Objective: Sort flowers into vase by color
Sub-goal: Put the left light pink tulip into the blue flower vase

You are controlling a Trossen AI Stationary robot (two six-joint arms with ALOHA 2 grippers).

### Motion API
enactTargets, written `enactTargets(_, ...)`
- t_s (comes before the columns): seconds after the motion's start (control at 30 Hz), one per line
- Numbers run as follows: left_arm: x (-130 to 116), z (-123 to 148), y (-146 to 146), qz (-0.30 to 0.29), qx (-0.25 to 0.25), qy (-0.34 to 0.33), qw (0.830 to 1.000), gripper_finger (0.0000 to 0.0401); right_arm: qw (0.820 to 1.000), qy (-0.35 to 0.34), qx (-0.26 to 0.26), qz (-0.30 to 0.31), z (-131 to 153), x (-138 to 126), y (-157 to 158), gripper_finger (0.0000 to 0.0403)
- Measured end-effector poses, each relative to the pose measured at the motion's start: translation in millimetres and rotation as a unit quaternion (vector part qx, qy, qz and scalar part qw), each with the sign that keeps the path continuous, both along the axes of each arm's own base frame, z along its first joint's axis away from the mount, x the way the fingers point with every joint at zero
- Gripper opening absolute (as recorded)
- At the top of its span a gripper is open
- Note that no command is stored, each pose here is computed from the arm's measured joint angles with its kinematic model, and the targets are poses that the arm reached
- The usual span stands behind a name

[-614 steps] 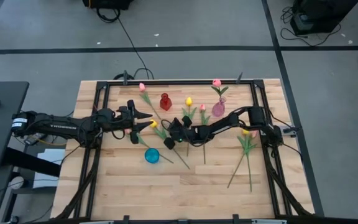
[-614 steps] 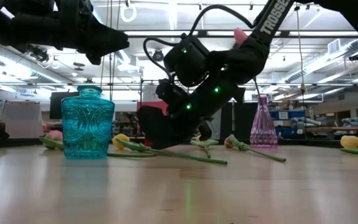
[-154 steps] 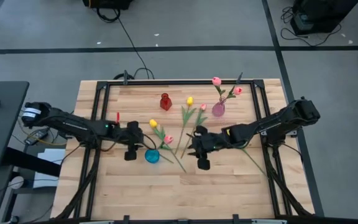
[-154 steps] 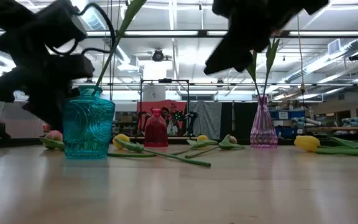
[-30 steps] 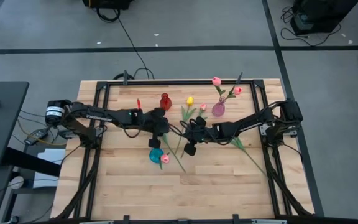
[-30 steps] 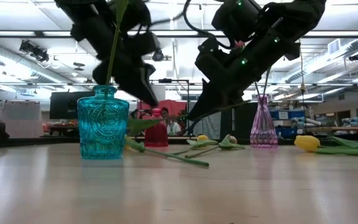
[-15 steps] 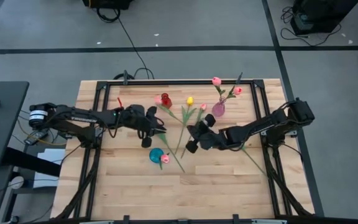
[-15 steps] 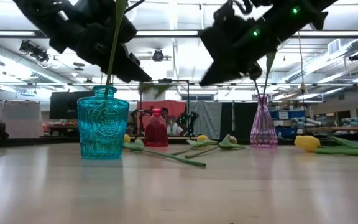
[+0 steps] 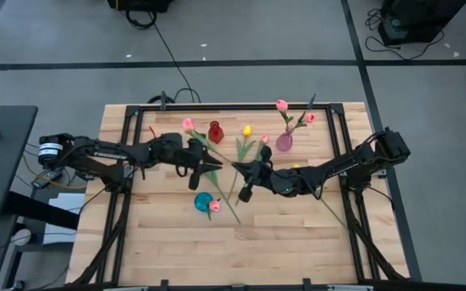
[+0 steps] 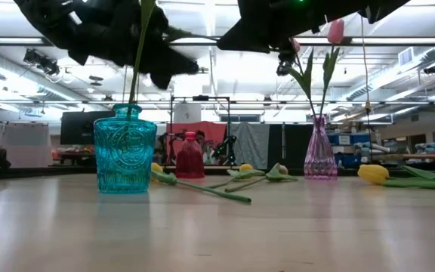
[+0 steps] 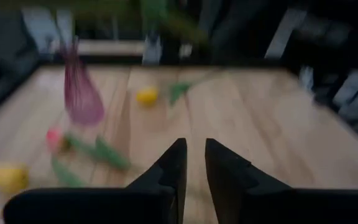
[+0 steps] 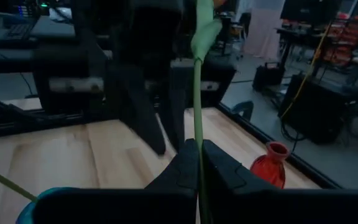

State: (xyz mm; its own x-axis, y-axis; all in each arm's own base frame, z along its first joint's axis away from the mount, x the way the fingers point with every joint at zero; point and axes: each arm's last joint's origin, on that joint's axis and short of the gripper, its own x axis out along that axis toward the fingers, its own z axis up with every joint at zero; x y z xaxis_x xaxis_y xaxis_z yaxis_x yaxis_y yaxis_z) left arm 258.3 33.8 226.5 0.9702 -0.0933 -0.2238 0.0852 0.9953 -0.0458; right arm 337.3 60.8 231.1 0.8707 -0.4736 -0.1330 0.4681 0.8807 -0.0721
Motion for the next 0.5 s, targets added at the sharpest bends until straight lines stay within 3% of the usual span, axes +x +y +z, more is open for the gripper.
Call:
enactTargets(0.23, 2.3, 23.3, -0.8, -0.015, -0.019, -0.116, 0.993, 0.0108, 1.0, -0.01, -0.027, -0.008, 4.8, -1.7, 8.0, 0.0018)
enactTargets(0.37, 2.0, 30.0, -0.9, -0.017, -0.012, -0.15, 0.988, 0.014, 0.999, -0.029, -0.044, -0.003, 10.9, -3.1, 15.7, 0.0018)
enactTargets(0.5, 1.5, 35.2, -1.0, -0.018, -0.007, -0.177, 0.984, 0.0146, 0.998, -0.031, -0.046, 0.002, 11.4, -3.8, 18.5, 0.0018)
